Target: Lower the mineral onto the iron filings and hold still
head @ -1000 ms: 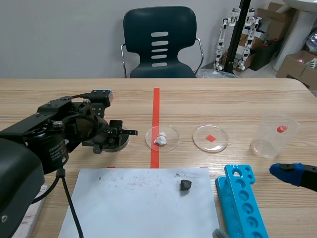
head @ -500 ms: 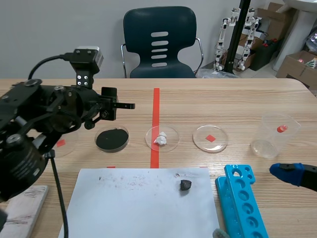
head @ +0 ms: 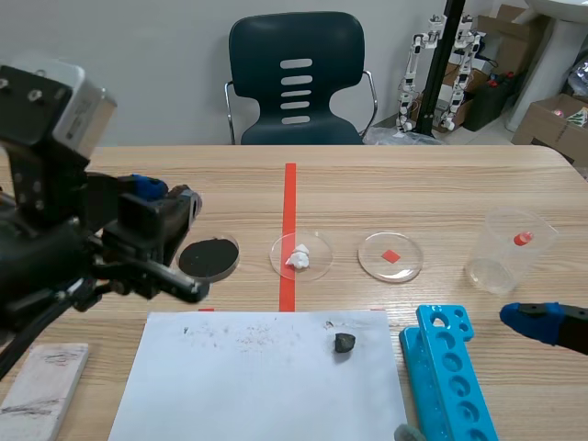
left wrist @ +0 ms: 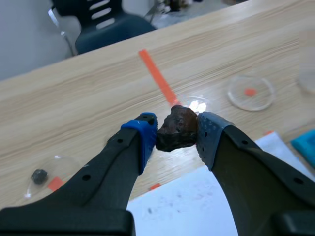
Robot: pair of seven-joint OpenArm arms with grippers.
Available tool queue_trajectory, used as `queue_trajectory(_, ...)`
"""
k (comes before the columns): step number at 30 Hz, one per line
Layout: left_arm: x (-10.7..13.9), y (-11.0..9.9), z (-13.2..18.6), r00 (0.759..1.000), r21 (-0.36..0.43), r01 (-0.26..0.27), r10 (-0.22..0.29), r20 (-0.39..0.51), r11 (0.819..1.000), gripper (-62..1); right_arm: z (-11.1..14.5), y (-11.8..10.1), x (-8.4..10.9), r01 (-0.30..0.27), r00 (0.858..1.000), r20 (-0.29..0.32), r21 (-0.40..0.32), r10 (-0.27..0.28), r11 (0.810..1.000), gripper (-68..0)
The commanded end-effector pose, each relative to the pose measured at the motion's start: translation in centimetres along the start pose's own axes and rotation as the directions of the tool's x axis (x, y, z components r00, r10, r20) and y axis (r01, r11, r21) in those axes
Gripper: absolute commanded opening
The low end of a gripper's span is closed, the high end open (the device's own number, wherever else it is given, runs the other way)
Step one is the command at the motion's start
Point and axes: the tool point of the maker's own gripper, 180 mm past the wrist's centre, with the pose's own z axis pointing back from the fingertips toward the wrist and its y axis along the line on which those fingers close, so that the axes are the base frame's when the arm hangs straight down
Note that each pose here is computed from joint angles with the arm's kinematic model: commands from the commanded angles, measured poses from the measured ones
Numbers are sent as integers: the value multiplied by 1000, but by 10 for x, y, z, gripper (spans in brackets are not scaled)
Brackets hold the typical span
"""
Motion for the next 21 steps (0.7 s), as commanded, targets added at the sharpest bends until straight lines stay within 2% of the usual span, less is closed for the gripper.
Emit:
queue_trajectory(1,-1,-11,8,1000,-45,-1,3,28,999,-479,0,-3,6,-5,1000,26,-1,5,1000,4)
queue_trajectory(5,-4,-38,33,997,-145,23,-12,75,989,-479,0,-3,6,-5,1000,26,-1,5,1000,4)
queue_trajectory(13,-19,-65,64,990,-200,130,-114,89,971,-479,0,-3,6,-5,1000,26,-1,5,1000,4)
queue_trajectory(21,-26,-68,68,991,-208,128,-118,59,970,-479,0,-3,6,-5,1000,26,-1,5,1000,4)
